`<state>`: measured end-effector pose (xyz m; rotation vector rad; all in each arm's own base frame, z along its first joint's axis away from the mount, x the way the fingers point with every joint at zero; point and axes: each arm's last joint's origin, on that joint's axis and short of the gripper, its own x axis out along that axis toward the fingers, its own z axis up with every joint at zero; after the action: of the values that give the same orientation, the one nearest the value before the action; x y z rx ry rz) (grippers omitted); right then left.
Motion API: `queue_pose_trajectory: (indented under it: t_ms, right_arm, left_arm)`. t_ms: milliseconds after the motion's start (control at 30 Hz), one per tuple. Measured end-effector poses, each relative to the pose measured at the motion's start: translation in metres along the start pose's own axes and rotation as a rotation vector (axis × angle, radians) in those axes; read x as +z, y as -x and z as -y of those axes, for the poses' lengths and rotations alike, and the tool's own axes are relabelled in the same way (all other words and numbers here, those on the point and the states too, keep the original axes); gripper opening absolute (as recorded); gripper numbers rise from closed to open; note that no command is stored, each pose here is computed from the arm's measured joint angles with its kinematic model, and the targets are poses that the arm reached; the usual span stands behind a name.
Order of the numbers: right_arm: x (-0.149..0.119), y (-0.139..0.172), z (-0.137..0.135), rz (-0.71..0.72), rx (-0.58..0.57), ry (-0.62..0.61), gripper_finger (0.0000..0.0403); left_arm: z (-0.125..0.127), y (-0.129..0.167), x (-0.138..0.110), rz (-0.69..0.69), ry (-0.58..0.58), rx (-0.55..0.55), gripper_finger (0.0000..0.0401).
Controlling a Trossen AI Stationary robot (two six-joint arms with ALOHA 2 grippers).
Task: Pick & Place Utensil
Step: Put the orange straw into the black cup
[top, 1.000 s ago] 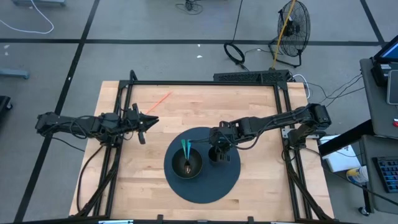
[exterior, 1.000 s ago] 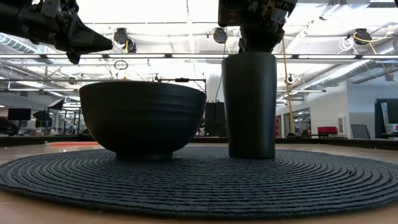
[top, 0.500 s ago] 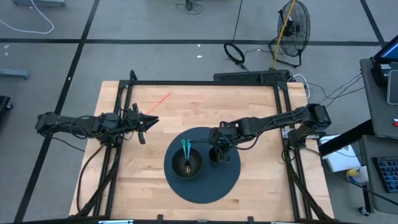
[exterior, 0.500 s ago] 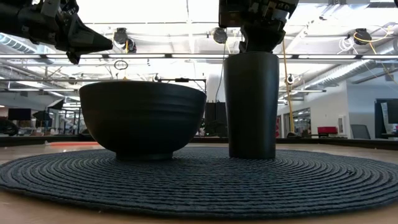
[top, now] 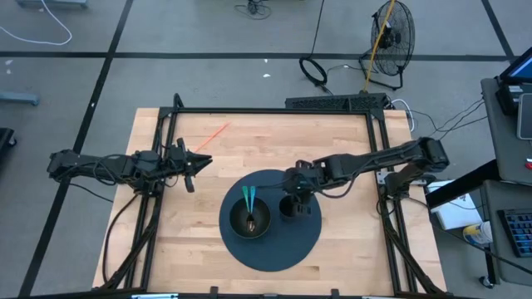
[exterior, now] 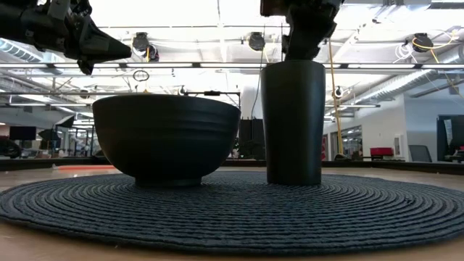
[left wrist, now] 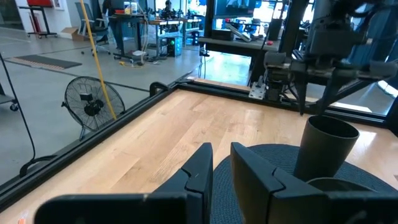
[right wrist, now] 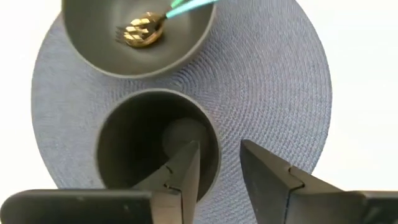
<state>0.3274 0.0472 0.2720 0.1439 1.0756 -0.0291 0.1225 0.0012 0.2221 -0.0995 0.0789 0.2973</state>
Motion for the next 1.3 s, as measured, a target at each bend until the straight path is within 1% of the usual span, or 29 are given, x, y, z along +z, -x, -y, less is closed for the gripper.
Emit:
queue_pose_trajectory:
  t_ms: [200,333,400,533,600,700,833,900,1033,1167,1300]
  right_arm:
    - [0.0,0.013,-0.002,0.04,0.013,0.007,0.013]
    - [0.0,0.023,-0.001,0.083,-0.001,0.013,0.0145]
    - [0.0,0.03,0.0,0.109,-0.034,0.021,0.0151]
    - [-0.002,0.052,0.004,0.187,-0.099,0.046,0.0158]
    - [-0.002,0.063,0.005,0.229,-0.127,0.056,0.0157]
    - [-0.003,0.08,0.007,0.306,-0.155,0.082,0.0154]
    - [-0.002,0.101,0.007,0.417,-0.141,0.132,0.0151]
    - [-0.002,0.108,0.007,0.448,-0.136,0.149,0.0152]
    - [-0.005,0.116,0.008,0.461,-0.138,0.167,0.0152]
    - [-0.009,0.114,0.009,0.419,-0.145,0.174,0.0149]
    - [-0.012,0.112,0.01,0.383,-0.151,0.183,0.015]
  left_arm:
    - [0.0,0.0,0.0,0.001,0.0,0.0,0.0062]
    - [0.0,0.0,0.0,-0.002,0.017,0.002,0.0062]
    - [-0.001,0.0,-0.002,-0.015,0.063,0.044,0.0062]
    - [-0.006,0.001,-0.011,-0.073,0.159,0.189,0.0062]
    - [-0.008,-0.001,-0.015,-0.105,0.185,0.23,0.0062]
    - [-0.009,-0.006,-0.019,-0.134,0.208,0.269,0.0062]
    - [-0.012,-0.02,-0.018,-0.192,0.216,0.331,0.0062]
    - [-0.015,-0.029,-0.016,-0.228,0.218,0.349,0.0062]
    - [-0.026,-0.045,-0.014,-0.327,0.244,0.398,0.0062]
    - [-0.042,-0.059,-0.015,-0.462,0.283,0.451,0.0062]
    - [-0.058,-0.072,-0.01,-0.542,0.323,0.465,0.0062]
